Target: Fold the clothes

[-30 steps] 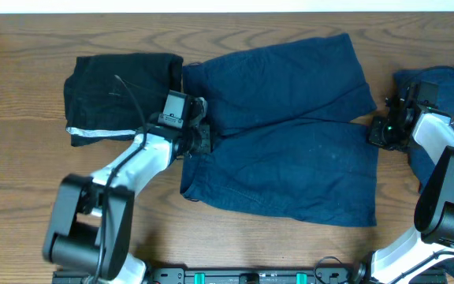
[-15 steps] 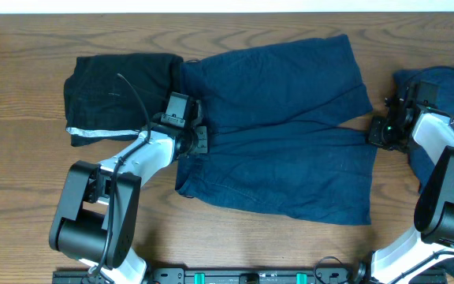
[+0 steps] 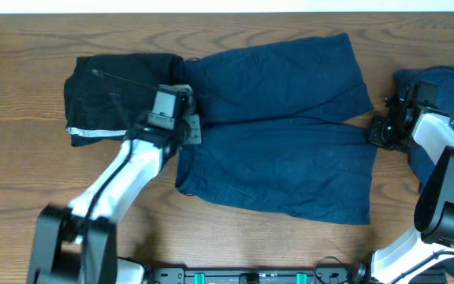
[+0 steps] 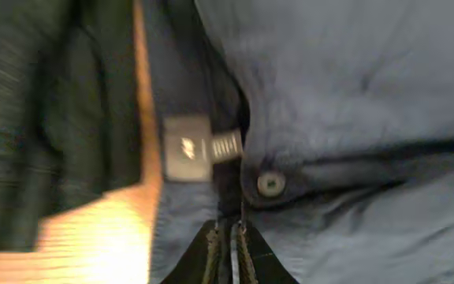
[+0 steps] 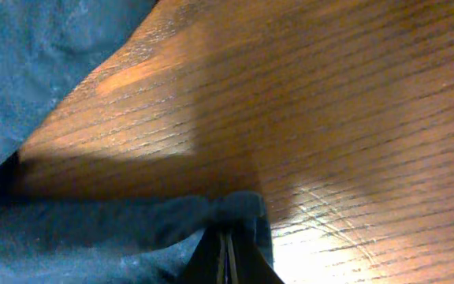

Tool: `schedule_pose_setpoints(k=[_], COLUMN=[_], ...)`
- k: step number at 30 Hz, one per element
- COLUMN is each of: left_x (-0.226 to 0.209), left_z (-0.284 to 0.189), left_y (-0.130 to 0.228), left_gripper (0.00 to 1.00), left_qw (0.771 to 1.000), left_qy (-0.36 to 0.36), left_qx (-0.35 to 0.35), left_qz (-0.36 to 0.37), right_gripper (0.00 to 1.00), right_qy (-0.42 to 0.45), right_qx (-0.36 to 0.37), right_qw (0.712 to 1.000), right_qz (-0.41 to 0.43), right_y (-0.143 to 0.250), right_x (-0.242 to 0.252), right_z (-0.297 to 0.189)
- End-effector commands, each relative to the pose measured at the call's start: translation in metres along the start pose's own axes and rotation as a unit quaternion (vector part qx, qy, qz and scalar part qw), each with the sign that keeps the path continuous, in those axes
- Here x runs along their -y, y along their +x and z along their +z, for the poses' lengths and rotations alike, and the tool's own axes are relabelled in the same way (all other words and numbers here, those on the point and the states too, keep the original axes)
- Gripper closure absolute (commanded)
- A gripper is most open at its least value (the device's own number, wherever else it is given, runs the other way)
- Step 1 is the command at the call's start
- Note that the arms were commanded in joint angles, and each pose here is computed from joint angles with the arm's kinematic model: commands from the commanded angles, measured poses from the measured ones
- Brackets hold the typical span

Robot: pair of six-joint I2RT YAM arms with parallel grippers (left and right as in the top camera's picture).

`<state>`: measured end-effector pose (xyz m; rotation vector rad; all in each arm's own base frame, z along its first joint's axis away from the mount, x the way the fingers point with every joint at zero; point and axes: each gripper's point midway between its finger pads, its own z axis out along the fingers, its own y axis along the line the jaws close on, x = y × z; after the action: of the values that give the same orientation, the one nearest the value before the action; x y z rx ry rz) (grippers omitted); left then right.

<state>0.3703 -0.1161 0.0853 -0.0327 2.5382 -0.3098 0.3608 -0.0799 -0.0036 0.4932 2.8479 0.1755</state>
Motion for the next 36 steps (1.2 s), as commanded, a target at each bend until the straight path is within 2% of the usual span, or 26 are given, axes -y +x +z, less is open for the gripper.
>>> schedule_pose_setpoints(k=[1,4,6,8,10,11,13,16,18,24,27,31,36], left_x=[-0.004,-0.005,-0.005,-0.002,0.012,0.024,0.046,0.071,0.078,0.075,0.057,0.026,0.017], left_z=[-0.018,-0.032,-0.040,-0.044,-0.044,-0.043,-0.039,-0.021,-0.003,0.052,0.068,0.078,0.086], left_y=[-0.013,-0.008,-0.009,-0.009,-0.006,-0.003,0.002,0.013,0.024,0.050,0.052,0.045,0.054], left_gripper=[0.88,0.87,0.79,0.78,0.80,0.87,0.91,0.92,0.92,0.92,0.92,0.92,0.92], left_qw=[1.000,1.000,1.000,1.000,0.999,0.998,0.992,0.984,0.982,0.981,0.987,0.995,0.995], left_qy=[-0.014,-0.016,-0.015,-0.008,0.031,0.066,0.122,0.174,0.176,0.165,0.128,0.061,0.042], left_qx=[0.025,0.018,0.022,0.024,0.013,0.003,-0.012,-0.038,-0.057,-0.096,-0.094,-0.077,-0.089], left_qz=[0.005,0.005,0.005,0.005,0.006,0.008,0.014,0.024,0.025,0.025,0.018,0.010,0.006], right_gripper=[0.89,0.69,0.62,0.52,0.49,0.48,0.47,0.47,0.46,0.46,0.46,0.46,0.46], right_qy=[0.015,0.007,0.006,0.005,0.003,-0.001,-0.006,-0.006,-0.006,-0.006,-0.005,-0.003,0.006], right_qx=[-0.017,-0.010,-0.003,0.006,0.011,0.011,0.010,0.007,0.007,0.006,0.004,0.003,0.002], right_qw=[1.000,1.000,1.000,1.000,1.000,1.000,1.000,1.000,1.000,1.000,1.000,1.000,1.000], right_qz=[0.007,0.006,0.005,0.004,0.003,0.003,0.003,0.003,0.003,0.003,0.004,0.004,0.004], right_y=[0.012,0.007,0.001,-0.003,-0.005,-0.005,-0.004,-0.003,-0.003,-0.002,-0.001,0.000,0.000], right_x=[0.008,0.004,0.002,0.001,0.000,-0.002,-0.004,-0.003,-0.004,-0.003,-0.003,-0.002,0.001], right_z=[0.009,0.004,-0.003,-0.009,-0.012,-0.013,-0.013,-0.013,-0.013,-0.012,-0.012,-0.012,-0.012])
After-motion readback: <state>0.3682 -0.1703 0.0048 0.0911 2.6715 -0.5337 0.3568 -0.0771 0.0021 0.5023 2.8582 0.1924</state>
